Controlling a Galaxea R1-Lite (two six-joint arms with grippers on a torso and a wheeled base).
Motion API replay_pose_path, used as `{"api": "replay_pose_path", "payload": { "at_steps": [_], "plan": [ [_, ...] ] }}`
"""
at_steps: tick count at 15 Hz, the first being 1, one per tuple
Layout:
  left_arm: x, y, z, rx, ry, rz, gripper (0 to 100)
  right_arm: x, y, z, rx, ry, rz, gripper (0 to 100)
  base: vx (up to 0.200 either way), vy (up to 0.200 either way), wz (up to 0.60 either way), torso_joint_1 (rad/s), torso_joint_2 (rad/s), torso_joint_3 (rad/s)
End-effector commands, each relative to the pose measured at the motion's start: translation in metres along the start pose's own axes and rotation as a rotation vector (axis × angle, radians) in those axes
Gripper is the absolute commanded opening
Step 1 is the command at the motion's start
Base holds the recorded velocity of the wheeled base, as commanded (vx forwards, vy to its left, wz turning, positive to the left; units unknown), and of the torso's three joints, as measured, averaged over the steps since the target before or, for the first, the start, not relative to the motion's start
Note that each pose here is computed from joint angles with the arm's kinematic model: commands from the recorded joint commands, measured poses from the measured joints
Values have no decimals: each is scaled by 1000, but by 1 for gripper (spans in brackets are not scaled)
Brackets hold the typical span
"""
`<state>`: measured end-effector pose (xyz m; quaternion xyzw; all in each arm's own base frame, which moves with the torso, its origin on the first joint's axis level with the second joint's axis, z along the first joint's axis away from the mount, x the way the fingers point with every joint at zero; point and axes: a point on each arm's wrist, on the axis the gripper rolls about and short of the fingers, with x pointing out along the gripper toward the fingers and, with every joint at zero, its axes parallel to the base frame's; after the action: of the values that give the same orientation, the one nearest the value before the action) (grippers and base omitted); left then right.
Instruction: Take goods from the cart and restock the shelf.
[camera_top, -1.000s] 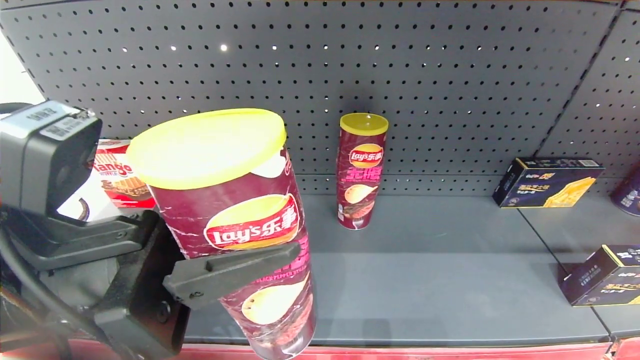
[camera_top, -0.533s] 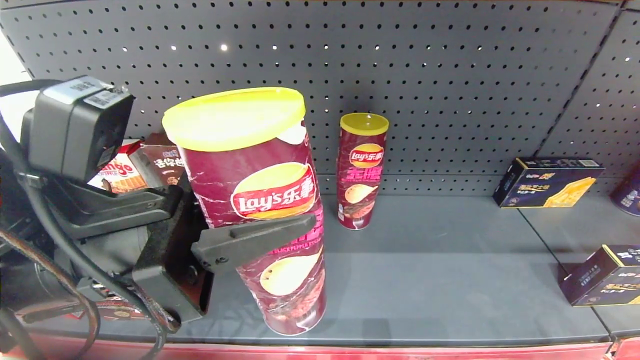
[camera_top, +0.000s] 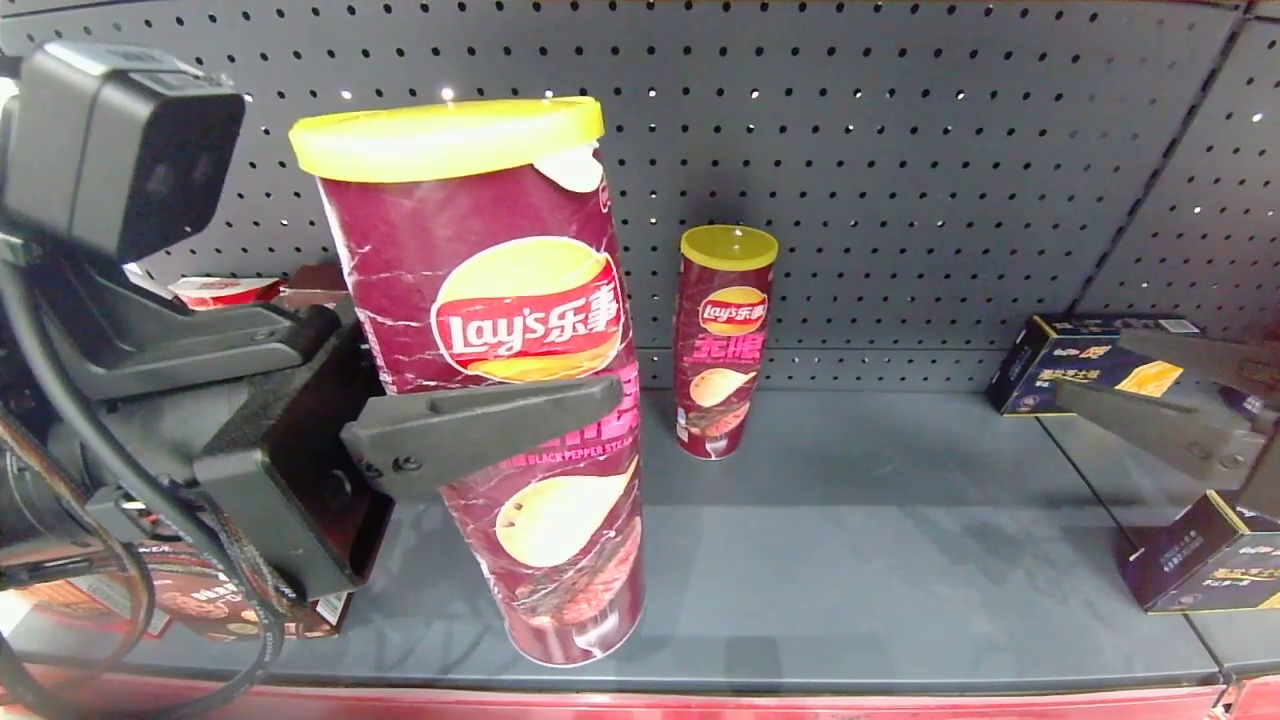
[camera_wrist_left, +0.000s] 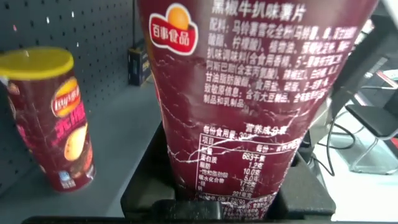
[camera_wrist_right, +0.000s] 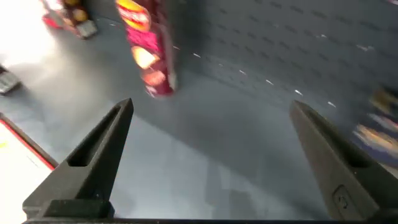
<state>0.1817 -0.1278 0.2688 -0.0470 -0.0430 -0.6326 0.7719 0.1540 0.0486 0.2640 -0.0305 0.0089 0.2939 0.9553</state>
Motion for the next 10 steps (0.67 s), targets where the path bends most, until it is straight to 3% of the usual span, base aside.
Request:
{"api": "replay_pose_path", "payload": {
  "at_steps": [1, 2, 3, 6, 10],
  "plan": [
    [-1, 0, 2, 7, -7, 2, 0, 46, -12, -12, 21, 47, 106, 100, 0, 0, 0, 0, 0, 0],
    [-1, -1, 2, 8, -8, 1, 0, 64, -22, -12, -5, -15, 223, 100, 0, 0, 0, 0, 0, 0],
    [-1, -1, 3, 10, -9, 1, 0, 75, -25, -12, -19, -31, 240, 100, 0, 0, 0, 0, 0, 0],
    [-6, 0, 5, 15, -12, 17, 0, 97, -24, -9, -28, -42, 345, 100, 0, 0, 0, 0, 0, 0],
    [-8, 0, 10, 27, -25, 27, 0, 139, -39, -20, -126, -63, 564, 100, 0, 0, 0, 0, 0, 0]
  ]
}}
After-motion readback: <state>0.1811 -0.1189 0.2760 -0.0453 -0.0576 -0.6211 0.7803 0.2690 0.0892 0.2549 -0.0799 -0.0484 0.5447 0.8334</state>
